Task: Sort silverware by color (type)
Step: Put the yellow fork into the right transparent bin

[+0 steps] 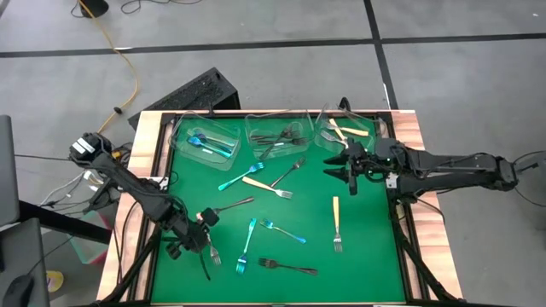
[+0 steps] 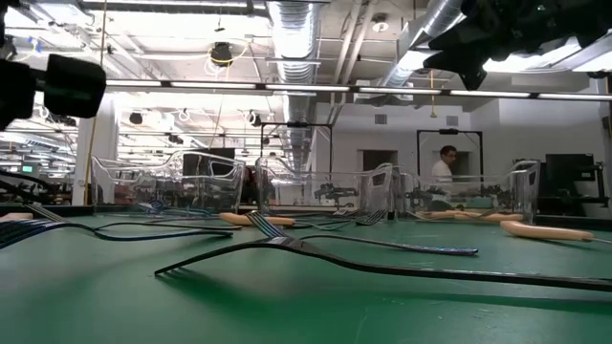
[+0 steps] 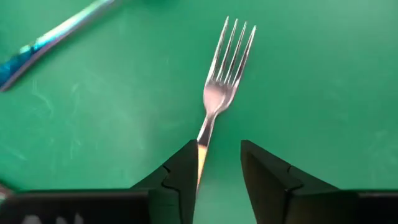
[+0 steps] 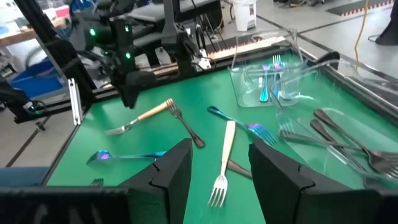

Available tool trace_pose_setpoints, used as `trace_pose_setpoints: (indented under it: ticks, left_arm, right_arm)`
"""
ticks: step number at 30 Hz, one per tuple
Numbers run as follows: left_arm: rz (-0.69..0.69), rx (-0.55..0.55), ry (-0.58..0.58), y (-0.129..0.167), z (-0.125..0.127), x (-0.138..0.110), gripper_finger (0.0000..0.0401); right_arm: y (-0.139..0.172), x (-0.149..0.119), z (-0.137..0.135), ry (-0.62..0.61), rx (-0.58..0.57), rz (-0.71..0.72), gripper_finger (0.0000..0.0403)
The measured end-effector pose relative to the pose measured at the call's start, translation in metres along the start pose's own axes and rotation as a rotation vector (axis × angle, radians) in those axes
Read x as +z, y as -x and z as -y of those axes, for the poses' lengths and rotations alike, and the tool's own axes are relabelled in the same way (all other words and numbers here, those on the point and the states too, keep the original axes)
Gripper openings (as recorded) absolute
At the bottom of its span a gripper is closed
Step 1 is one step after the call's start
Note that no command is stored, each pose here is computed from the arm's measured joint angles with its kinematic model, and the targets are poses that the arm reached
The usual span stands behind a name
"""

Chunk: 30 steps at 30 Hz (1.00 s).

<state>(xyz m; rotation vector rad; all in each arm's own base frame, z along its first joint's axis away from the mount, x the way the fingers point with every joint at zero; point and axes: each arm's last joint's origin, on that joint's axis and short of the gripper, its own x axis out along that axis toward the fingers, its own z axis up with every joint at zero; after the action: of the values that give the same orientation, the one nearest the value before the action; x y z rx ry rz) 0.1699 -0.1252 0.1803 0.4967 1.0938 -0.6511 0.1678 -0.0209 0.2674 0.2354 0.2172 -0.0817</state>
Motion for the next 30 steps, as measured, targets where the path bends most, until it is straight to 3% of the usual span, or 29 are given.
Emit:
trace_pose_setpoints:
  ticks: [3,10,23,30]
  left_arm:
    - [-0.015,0.047,-0.003,0.000,-0.001,-0.001,0.0130]
    - [-0.034,0.043,-0.067,0.000,-0.001,-0.003,0.0160]
    - [-0.043,0.063,-0.116,0.000,-0.007,-0.004,0.0163]
    - [-0.155,0.034,-0.125,-0.024,-0.007,-0.005,0.0163]
  right_arm:
    - [0.000,0.000,0.000,0.000,0.001,0.003,0.0179]
    - [0.000,0.000,0.000,0.001,0.000,0.002,0.0179]
    - [0.000,0.000,0.000,0.002,0.000,0.001,0.0179]
    - [0.000,0.000,0.000,0.002,-0.002,-0.002,0.0179]
